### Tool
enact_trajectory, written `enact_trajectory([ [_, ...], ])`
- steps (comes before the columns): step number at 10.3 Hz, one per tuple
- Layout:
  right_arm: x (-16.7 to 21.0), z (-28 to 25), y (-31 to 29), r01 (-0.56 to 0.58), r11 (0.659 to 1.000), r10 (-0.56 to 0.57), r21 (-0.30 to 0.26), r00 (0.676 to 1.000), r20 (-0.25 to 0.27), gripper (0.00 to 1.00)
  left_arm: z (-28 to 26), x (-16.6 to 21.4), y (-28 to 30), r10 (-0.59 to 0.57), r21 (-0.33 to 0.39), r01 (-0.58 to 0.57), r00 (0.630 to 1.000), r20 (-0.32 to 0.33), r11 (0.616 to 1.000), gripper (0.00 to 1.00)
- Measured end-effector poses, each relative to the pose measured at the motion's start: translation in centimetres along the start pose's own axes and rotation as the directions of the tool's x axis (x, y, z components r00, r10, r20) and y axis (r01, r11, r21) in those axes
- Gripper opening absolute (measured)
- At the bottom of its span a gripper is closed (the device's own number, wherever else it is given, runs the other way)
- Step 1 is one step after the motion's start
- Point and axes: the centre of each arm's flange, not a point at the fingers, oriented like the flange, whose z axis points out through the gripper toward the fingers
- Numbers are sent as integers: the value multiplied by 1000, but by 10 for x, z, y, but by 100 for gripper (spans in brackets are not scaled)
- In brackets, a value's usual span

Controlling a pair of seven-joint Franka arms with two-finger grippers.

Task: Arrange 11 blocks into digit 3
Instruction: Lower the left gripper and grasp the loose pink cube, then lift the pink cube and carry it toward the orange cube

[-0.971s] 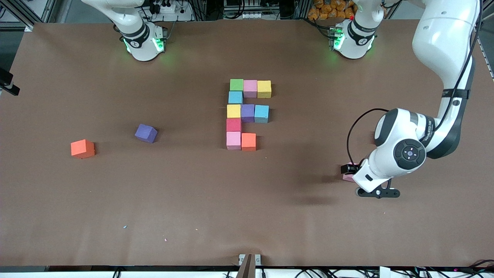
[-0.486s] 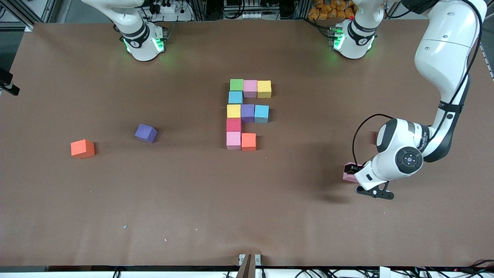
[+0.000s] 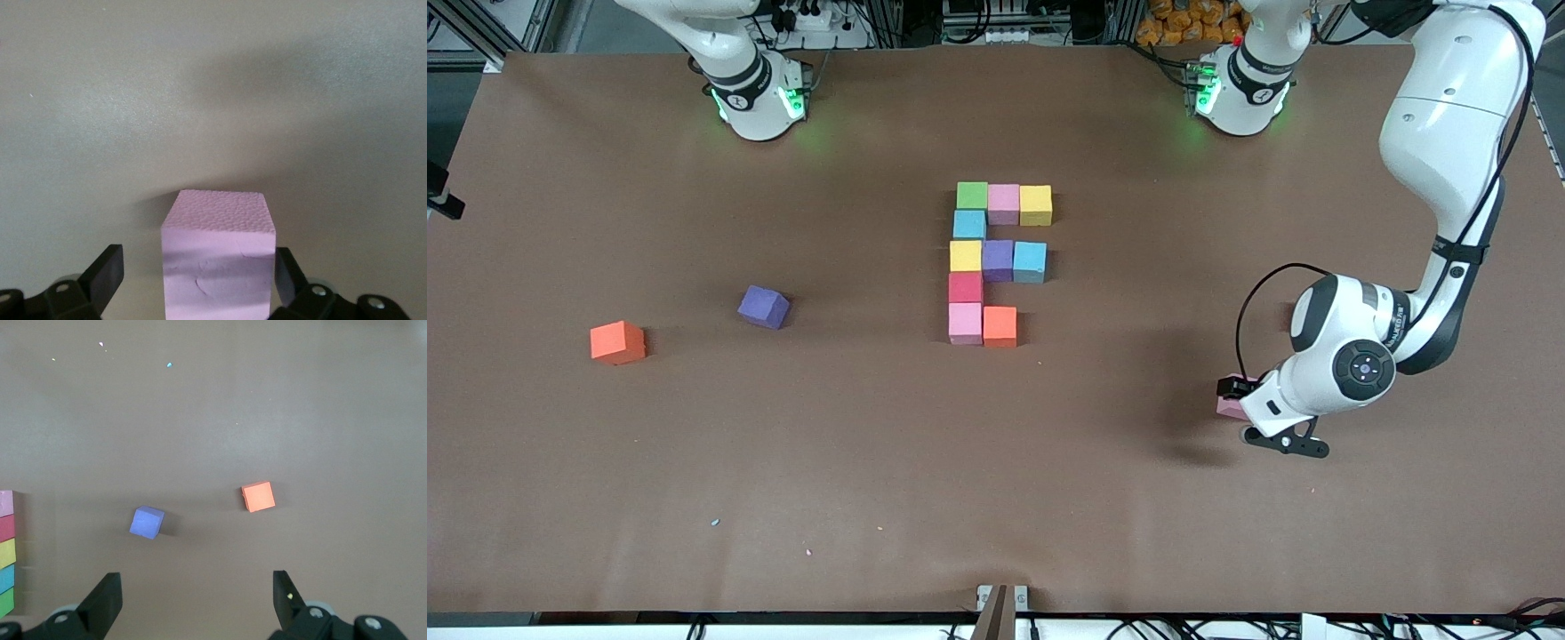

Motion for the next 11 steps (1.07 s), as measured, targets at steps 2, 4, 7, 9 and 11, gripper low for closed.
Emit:
enact_trajectory([
  [2, 0, 0, 1, -2, 1000, 2, 0, 1000, 0, 100, 3, 0, 0, 0, -2, 0, 1000, 5, 1000, 100],
  [4, 0, 0, 1, -2, 1000, 2, 0, 1000, 0, 100, 10, 0, 1, 0, -7, 0, 1000, 8, 1000, 87],
  [7, 0, 0, 1, -2, 1000, 2, 0, 1000, 0, 100, 10, 1, 2, -2, -9, 2, 1000, 0, 1000, 59],
  [9, 0, 0, 1, -1, 1000, 1, 0, 1000, 0, 100, 7, 2, 4, -80, -12, 80, 997, -6, 997, 54],
  [11, 0, 0, 1, -1, 1000, 1, 0, 1000, 0, 100, 3, 3, 25, -240, -23, 240, 971, -6, 970, 54],
])
